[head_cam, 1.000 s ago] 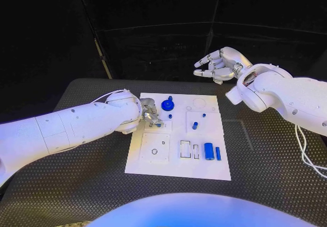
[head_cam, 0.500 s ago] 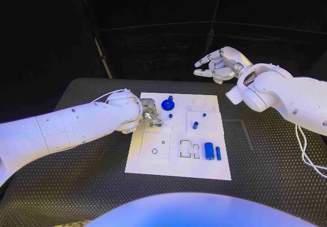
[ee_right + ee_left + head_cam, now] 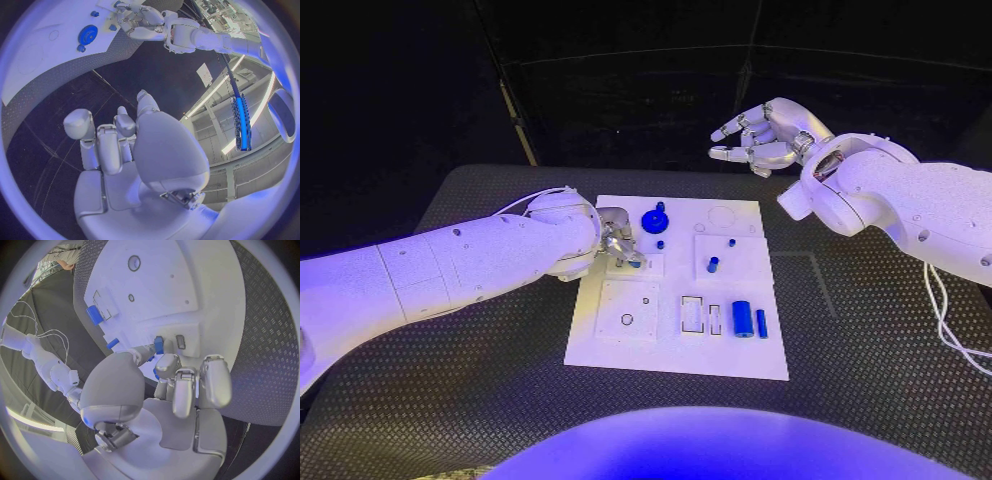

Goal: Assemble the parts on the task board

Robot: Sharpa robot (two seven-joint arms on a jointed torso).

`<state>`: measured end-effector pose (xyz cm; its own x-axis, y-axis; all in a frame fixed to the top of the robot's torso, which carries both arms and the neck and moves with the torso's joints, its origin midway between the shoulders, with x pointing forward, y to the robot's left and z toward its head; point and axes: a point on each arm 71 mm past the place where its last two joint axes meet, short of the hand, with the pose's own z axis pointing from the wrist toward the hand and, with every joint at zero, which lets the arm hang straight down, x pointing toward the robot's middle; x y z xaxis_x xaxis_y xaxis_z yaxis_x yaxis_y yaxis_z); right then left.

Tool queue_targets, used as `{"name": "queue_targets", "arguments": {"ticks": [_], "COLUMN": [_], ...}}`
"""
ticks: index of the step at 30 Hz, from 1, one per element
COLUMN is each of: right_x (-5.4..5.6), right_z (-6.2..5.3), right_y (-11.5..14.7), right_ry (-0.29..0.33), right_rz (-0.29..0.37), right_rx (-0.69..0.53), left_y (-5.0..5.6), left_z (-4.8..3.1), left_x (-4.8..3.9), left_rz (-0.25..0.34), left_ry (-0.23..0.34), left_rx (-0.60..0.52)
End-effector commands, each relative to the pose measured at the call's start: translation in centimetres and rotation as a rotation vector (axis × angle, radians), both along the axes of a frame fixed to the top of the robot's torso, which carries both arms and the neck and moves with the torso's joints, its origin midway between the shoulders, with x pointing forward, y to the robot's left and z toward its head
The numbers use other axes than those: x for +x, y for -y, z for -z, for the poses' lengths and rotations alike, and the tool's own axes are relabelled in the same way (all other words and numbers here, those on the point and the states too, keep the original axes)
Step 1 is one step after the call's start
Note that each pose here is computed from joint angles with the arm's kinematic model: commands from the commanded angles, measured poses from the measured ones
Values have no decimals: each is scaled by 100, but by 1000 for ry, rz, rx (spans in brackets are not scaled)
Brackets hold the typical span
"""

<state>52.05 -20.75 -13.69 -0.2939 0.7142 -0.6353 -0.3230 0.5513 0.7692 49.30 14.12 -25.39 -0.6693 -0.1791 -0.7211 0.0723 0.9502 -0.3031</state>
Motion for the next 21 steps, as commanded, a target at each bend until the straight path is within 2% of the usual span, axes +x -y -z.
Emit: {"name": "queue_targets", "arguments": {"ticks": [1,21], "right_x": [-2,1], "right_z": [-16,-15], "right_y": [-15,-15], "right_ry": [7,8], "right_rz": [-13,-12], "right_rx": [5,5], "left_y": [12,18], "left_z": [41,60], "left_x": [-22,16], "left_rz": [24,23], "left_ry": [-27,-36], "left_rx": [24,36]}}
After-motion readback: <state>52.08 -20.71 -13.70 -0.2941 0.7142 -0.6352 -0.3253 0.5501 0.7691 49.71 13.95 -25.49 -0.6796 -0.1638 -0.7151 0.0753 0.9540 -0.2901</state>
